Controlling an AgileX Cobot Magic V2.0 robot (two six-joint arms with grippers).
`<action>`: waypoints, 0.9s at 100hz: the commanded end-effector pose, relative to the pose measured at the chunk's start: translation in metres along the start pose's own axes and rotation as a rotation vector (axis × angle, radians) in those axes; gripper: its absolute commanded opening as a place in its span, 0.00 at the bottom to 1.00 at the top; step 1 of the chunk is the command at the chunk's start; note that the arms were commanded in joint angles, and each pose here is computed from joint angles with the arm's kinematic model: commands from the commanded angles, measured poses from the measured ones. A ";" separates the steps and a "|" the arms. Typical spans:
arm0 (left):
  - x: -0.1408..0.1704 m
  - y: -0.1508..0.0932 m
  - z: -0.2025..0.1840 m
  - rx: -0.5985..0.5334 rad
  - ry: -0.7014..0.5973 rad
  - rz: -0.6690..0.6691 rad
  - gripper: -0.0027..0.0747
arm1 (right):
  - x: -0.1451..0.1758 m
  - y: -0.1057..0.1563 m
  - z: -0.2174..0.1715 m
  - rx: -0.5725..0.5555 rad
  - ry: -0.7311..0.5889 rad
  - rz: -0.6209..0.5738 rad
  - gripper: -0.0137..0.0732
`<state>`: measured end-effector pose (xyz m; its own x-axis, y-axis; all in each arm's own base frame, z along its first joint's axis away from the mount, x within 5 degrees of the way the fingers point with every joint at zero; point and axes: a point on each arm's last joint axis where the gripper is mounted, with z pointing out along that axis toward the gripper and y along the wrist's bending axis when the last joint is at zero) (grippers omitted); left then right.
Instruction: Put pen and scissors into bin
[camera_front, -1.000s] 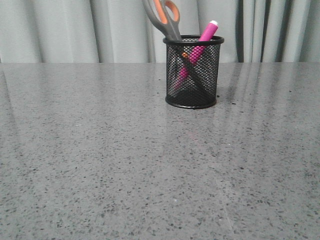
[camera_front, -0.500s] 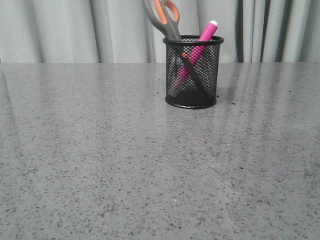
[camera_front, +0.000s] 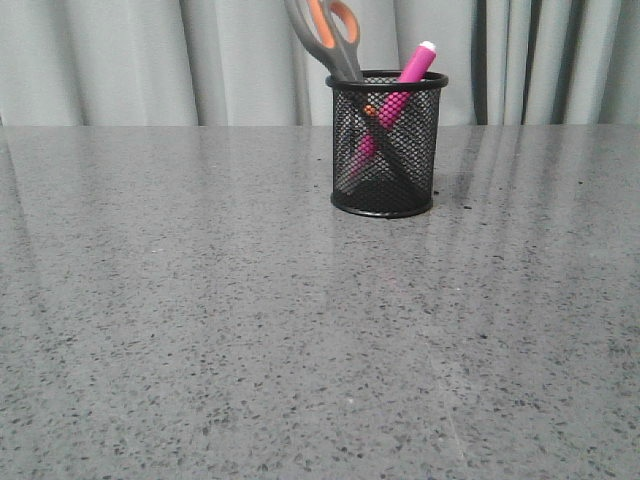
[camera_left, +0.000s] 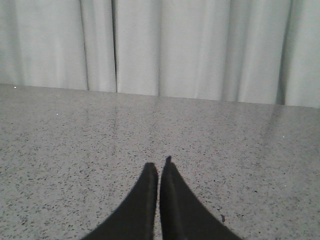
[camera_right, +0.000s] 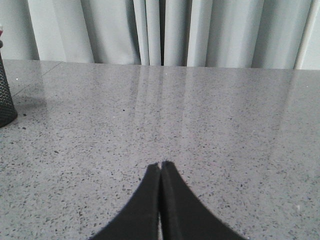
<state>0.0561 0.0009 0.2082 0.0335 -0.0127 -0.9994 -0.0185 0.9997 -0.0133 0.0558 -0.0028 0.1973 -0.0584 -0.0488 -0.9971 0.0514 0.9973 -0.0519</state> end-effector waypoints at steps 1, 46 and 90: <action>0.007 0.000 -0.001 -0.003 -0.058 -0.018 0.01 | -0.002 -0.001 -0.001 0.013 -0.074 -0.011 0.07; 0.007 0.000 -0.001 -0.003 -0.058 -0.018 0.01 | 0.001 -0.001 -0.001 0.011 -0.042 -0.021 0.07; 0.007 0.000 -0.001 -0.003 -0.058 -0.018 0.01 | 0.000 -0.001 -0.001 0.011 -0.044 -0.021 0.07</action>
<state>0.0561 0.0009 0.2082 0.0335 -0.0127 -0.9994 -0.0185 0.9997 -0.0133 0.0556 -0.0029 0.1946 -0.0878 -0.0557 -0.9946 0.0495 0.9970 -0.0601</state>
